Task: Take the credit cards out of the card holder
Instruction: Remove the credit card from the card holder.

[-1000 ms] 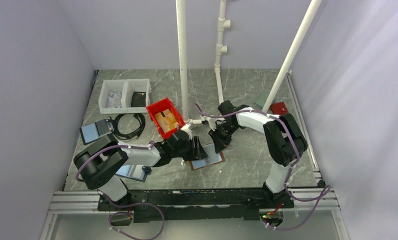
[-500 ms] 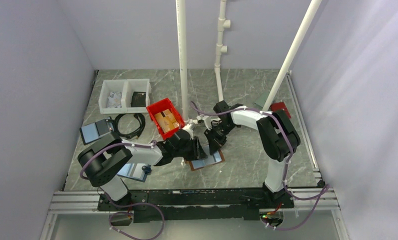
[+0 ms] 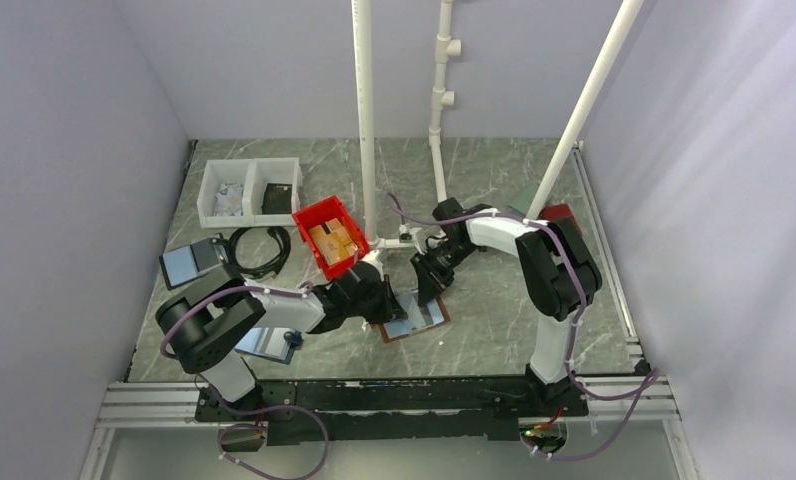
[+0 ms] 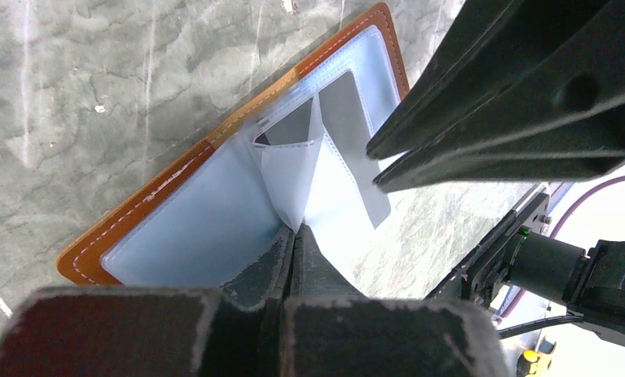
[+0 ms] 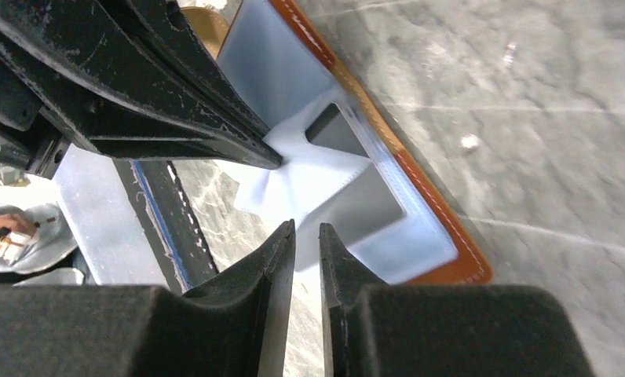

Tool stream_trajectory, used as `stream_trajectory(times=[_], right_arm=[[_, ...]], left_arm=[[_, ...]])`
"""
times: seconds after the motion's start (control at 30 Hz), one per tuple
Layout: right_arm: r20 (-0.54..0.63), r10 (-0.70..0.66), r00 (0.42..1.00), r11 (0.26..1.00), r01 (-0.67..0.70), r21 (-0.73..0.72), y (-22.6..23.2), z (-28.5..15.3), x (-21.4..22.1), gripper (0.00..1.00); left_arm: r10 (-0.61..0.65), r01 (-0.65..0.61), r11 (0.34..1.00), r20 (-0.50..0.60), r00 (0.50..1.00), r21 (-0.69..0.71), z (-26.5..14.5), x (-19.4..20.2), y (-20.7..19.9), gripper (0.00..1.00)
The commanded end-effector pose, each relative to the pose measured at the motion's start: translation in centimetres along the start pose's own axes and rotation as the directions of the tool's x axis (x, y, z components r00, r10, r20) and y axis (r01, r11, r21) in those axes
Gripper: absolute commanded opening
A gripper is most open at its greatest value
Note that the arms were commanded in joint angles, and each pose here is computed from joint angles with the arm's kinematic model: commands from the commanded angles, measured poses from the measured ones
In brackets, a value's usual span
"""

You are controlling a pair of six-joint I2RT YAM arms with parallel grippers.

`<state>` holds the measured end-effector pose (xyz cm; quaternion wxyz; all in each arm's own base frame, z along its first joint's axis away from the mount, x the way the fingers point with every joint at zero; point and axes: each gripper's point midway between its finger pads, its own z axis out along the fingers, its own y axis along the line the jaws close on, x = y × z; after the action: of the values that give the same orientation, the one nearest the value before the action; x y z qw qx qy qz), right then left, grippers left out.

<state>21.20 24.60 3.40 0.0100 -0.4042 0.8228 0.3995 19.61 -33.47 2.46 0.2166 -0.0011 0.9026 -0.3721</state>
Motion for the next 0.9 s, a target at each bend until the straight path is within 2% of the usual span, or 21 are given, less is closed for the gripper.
stream_trajectory(times=[0.0, 0.2, 0.4, 0.53, 0.87], right_arm=[[0.065, -0.057, 0.996, 0.997, 0.054, 0.05, 0.1, -2.1, -1.6, 0.21], [0.033, -0.021, 0.999, 0.99, 0.016, 0.142, -2.0, -1.8, -0.9, 0.21], [0.026, -0.023, 0.999, 0.993, 0.019, 0.114, -1.6, -1.3, -0.7, 0.22], [0.005, -0.033, 0.999, 0.995, 0.032, 0.098, -1.2, -0.5, -0.6, 0.21], [-0.04, -0.033, 0.999, 0.995, 0.037, 0.093, -1.1, 0.8, 0.0, 0.14]], left_arm=[[-0.006, 0.006, 0.996, 0.0, 1.0, -0.09, -0.1, 0.8, 2.7, 0.0], [-0.04, 0.04, 0.999, 0.009, 0.999, -0.033, -0.4, 0.7, 2.1, 0.01], [-0.105, 0.101, 0.982, 0.018, 0.994, 0.16, -0.8, 0.1, 0.3, 0.01], [-0.123, 0.12, 0.965, -0.002, 0.992, 0.235, -0.7, 0.2, -0.2, 0.02], [-0.118, 0.118, 0.948, -0.018, 0.993, 0.295, -0.5, 0.2, -1.2, 0.03]])
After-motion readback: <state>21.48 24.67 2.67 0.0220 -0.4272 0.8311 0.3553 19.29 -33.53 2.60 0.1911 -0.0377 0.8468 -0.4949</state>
